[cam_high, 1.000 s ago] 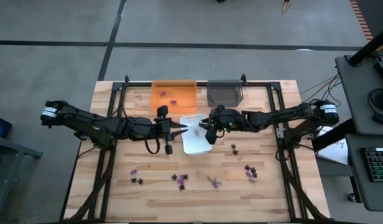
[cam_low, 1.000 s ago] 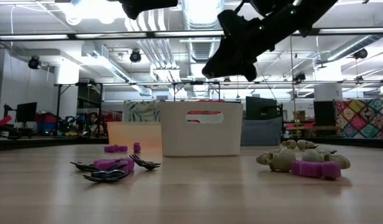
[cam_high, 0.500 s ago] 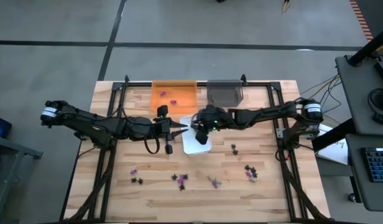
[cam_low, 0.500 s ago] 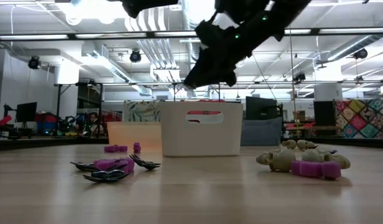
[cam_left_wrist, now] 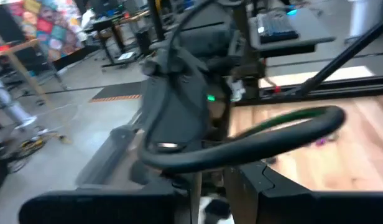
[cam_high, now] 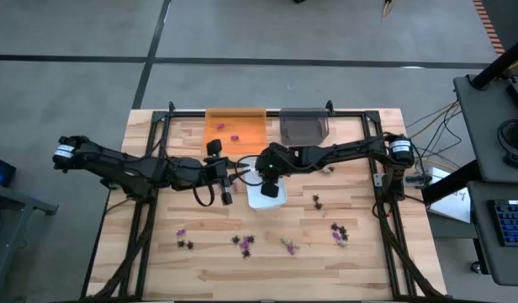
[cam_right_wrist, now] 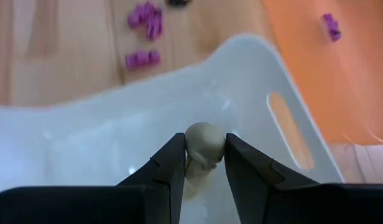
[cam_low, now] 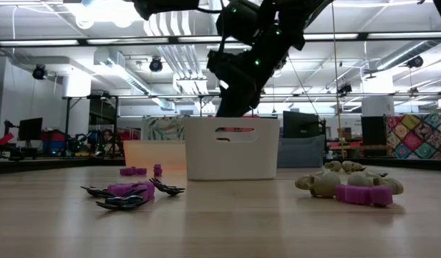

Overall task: Sort Halloween decoration
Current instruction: Put the white skull toy into the white bin, then put the black spider toy into the black bin

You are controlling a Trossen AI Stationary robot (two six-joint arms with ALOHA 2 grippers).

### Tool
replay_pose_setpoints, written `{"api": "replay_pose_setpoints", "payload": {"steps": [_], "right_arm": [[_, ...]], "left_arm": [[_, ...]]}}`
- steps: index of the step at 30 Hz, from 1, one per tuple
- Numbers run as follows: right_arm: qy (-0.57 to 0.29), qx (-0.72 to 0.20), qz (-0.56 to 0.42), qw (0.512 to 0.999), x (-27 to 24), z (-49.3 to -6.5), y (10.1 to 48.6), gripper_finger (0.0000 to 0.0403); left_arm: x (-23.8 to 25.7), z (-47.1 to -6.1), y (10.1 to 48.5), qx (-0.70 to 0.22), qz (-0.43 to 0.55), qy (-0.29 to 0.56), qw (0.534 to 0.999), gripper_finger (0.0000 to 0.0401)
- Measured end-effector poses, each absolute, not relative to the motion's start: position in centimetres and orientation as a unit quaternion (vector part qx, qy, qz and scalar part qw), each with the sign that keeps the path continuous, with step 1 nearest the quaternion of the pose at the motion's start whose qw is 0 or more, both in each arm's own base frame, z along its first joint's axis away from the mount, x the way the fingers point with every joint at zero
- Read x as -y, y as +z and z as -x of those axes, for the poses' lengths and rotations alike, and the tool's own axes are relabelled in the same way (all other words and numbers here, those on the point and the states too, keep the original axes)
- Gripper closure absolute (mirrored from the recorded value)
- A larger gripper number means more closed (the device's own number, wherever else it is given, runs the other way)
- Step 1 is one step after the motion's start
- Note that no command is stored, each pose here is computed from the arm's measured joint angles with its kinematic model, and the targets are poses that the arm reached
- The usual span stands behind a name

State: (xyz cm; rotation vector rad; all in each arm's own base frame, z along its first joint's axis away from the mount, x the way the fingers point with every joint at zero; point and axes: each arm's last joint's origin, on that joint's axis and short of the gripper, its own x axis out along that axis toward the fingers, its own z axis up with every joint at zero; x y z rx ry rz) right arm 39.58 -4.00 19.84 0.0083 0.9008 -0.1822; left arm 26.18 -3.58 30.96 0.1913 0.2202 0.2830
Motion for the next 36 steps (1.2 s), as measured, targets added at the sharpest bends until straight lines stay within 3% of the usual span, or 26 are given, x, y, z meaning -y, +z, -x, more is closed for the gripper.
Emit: {"api": "replay_pose_setpoints", "payload": {"steps": [8,29,36], "right_arm": [[-0.044,-0.494,0.068,0.866,3.9,-39.5,18.6,0.0305],[-0.051,-0.490,0.058,0.868,3.9,-39.6,18.7,0.0280],[-0.060,-0.469,0.040,0.880,3.8,-39.0,20.6,0.0280]], "left_arm": [[3.3,-25.0,32.0,-0.094,-0.087,0.145,0.981,0.0356],[3.4,-25.5,31.3,-0.110,-0.094,0.144,0.979,0.0356],[3.4,-25.5,31.1,-0.118,-0.094,0.144,0.978,0.0356]]}}
